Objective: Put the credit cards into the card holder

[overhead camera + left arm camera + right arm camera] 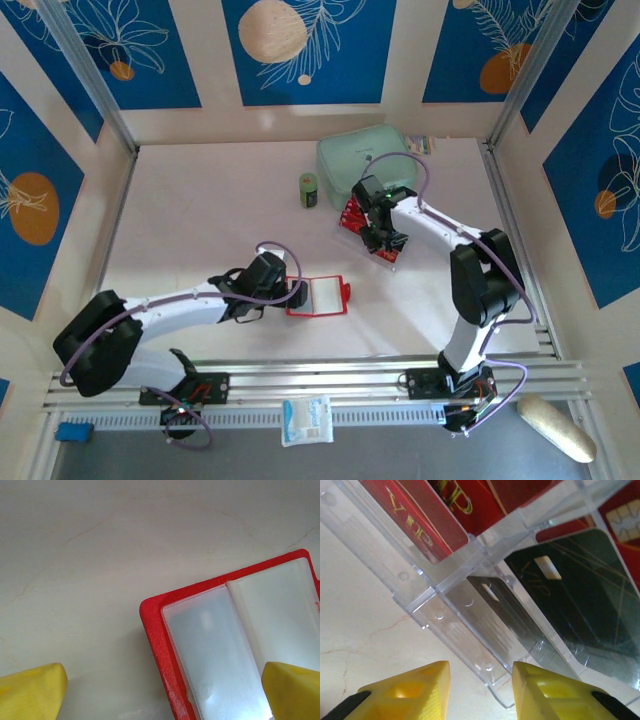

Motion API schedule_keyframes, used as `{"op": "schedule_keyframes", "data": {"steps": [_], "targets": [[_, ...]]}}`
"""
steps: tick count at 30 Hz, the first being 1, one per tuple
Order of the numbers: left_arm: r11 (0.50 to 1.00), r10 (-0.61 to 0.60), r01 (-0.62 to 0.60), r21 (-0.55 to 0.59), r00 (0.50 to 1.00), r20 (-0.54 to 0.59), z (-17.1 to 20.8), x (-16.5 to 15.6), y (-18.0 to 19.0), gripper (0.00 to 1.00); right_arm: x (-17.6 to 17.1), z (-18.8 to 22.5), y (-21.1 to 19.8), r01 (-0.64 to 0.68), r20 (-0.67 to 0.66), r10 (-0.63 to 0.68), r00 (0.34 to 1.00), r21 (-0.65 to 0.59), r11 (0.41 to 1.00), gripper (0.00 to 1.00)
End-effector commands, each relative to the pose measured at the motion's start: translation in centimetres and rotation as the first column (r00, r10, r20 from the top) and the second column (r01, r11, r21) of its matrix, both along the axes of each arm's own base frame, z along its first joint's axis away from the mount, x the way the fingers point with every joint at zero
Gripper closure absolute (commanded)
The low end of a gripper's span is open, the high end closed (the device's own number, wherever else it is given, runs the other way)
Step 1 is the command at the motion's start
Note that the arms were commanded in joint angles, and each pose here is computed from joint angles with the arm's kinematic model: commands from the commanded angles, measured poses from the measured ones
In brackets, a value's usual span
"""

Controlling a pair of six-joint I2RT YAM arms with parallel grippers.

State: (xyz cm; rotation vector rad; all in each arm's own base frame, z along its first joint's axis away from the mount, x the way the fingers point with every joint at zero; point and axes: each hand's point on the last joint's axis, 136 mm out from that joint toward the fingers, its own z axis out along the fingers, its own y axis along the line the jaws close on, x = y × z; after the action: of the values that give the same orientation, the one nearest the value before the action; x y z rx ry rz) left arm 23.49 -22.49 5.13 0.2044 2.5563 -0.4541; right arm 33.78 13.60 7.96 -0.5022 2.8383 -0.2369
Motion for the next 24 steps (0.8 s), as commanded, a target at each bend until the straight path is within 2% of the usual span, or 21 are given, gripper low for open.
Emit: {"op": "schedule_keyframes", "data": {"steps": [1,13,24], "targets": [[1.0,0.012,-0.012,-0.009,1.0,0.001,0.2,0.0,0.3,0.0,0.6,0.3,-0.2,-0.028,0.008,0.029,1.0,-0.055,0.998,0.62],[1.0,0.014,-0.014,-0.012,1.0,0.002,0.2,0.0,0.3,0.0,0.2,-1.2,0.3,-0.062,-0.027,0.06,0.998,-0.088,0.994,0.77],[1.0,0.01,-0.01,-0.018,1.0,0.003,0.3,0.1,0.1,0.0,0.6,0.8,0.4,-0.115,0.03,0.119,0.992,-0.112,0.987,0.88]]}}
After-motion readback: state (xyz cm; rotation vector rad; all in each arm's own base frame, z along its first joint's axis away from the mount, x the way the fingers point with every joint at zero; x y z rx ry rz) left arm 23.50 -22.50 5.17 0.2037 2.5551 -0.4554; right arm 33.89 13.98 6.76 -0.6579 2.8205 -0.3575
